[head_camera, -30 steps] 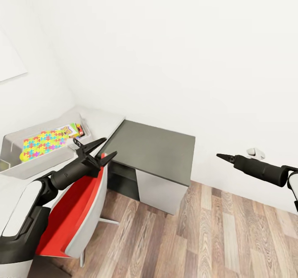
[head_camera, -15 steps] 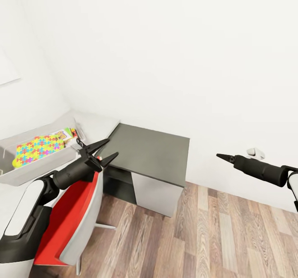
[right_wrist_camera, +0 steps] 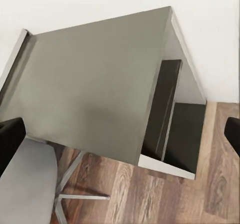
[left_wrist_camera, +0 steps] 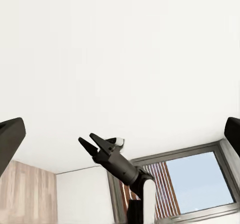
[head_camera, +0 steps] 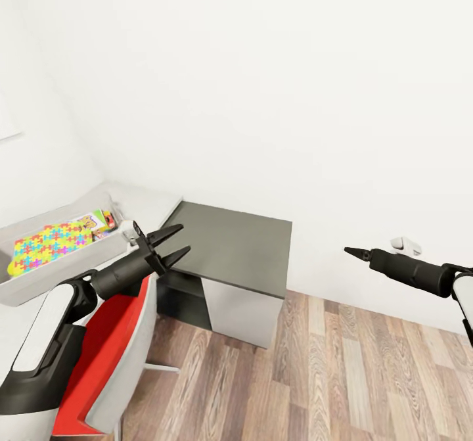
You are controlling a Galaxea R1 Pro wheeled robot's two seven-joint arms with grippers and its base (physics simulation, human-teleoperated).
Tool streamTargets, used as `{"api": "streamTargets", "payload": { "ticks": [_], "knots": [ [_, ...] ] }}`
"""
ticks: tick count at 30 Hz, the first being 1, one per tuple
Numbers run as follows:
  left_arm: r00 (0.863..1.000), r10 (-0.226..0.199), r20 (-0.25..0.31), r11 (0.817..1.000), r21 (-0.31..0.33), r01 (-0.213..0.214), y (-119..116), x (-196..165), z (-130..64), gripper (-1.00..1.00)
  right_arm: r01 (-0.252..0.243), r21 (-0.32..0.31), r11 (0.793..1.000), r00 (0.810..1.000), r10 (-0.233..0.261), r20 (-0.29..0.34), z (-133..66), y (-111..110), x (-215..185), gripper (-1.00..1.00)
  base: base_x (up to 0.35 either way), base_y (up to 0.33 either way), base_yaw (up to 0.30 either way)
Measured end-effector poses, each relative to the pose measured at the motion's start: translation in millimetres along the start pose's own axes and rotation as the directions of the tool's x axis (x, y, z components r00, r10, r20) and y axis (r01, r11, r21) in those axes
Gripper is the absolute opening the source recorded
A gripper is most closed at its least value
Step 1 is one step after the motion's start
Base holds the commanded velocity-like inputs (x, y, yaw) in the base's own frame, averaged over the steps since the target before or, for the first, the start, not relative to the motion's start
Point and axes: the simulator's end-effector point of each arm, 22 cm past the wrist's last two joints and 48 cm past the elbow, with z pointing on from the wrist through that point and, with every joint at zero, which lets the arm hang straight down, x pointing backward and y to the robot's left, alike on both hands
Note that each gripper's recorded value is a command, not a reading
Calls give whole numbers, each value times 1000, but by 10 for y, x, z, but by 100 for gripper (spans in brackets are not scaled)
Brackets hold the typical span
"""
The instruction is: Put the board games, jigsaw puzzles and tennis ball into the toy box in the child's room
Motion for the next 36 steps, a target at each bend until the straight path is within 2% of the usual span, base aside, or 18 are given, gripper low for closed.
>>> {"api": "streamTargets", "payload": {
  "ticks": [3,9,18,36],
  "knots": [
    [1000,8,0,1000,-29,-8,36,-4,12,100,20,80,997,1000,-20,2,-22,-163,-15,100,0,0,-102],
    [1000,17,0,998,-53,-17,43,-9,15,100,40,143,989,999,-41,0,-48,-263,-21,100,0,0,-102],
    [1000,28,1,998,-55,-28,-18,-6,16,100,66,160,985,998,-65,-9,-57,-227,-6,100,0,0,-102],
    [997,72,-2,997,-23,-72,-280,-57,1,100,71,159,985,997,-76,20,-177,-163,-130,100,0,0,-101]
  ]
}}
